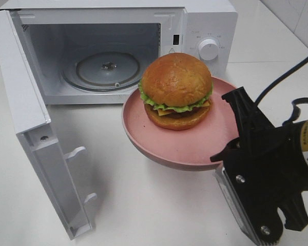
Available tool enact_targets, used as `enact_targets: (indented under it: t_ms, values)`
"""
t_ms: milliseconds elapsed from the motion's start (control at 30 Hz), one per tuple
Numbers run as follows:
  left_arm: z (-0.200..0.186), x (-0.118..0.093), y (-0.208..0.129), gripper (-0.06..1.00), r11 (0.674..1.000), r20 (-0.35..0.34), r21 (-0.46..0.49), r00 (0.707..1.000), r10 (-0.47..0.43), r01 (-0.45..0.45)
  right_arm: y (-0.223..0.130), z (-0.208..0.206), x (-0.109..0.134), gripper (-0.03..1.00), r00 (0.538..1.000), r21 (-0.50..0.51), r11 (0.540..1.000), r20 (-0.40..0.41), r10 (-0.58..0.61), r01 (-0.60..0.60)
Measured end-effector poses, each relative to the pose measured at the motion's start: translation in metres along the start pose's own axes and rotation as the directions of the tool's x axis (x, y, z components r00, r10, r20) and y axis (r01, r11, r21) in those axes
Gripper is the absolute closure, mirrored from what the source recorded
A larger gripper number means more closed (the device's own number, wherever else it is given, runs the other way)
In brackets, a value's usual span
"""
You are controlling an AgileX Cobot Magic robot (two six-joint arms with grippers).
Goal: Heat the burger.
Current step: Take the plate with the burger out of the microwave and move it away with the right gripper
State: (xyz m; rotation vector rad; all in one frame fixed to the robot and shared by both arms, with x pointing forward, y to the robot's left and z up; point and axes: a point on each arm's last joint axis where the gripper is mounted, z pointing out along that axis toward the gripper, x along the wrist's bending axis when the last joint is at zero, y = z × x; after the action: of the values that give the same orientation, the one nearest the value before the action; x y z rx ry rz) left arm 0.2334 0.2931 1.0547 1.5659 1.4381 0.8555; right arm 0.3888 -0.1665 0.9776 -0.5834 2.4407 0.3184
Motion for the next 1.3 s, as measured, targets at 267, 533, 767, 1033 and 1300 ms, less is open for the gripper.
enact_targets:
  t_ms: [267, 533, 767, 1033, 1300]
  values:
    - [0.0, 0.0, 0.0, -0.05, 1.0, 0.0, 0.0, 1.0, 0.0, 0.0, -0.012, -0.023, 0.016, 0.88, 0.997, 0.053, 0.995, 0.014, 0.081, -0.082]
    - [0.0, 0.0, 0.0, -0.05, 1.0, 0.0, 0.0, 1.0, 0.0, 0.0, -0.025, -0.039, 0.025, 0.88, 0.984, 0.154, 0.972, 0.046, 0.174, -0.179]
    - [0.0, 0.0, 0.0, -0.05, 1.0, 0.0, 0.0, 1.0, 0.0, 0.0, -0.035, -0.045, 0.028, 0.88, 0.956, 0.241, 0.925, 0.082, 0.282, -0.294]
    - [0.0, 0.0, 0.0, -0.05, 1.0, 0.0, 0.0, 1.0, 0.0, 0.0, -0.05, -0.051, 0.032, 0.88, 0.875, 0.385, 0.787, 0.169, 0.453, -0.482]
    - [0.0, 0.0, 0.0, -0.05, 1.0, 0.0, 0.0, 1.0, 0.0, 0.0, -0.056, -0.054, 0.036, 0.88, 0.743, 0.409, 0.626, 0.266, 0.614, -0.664]
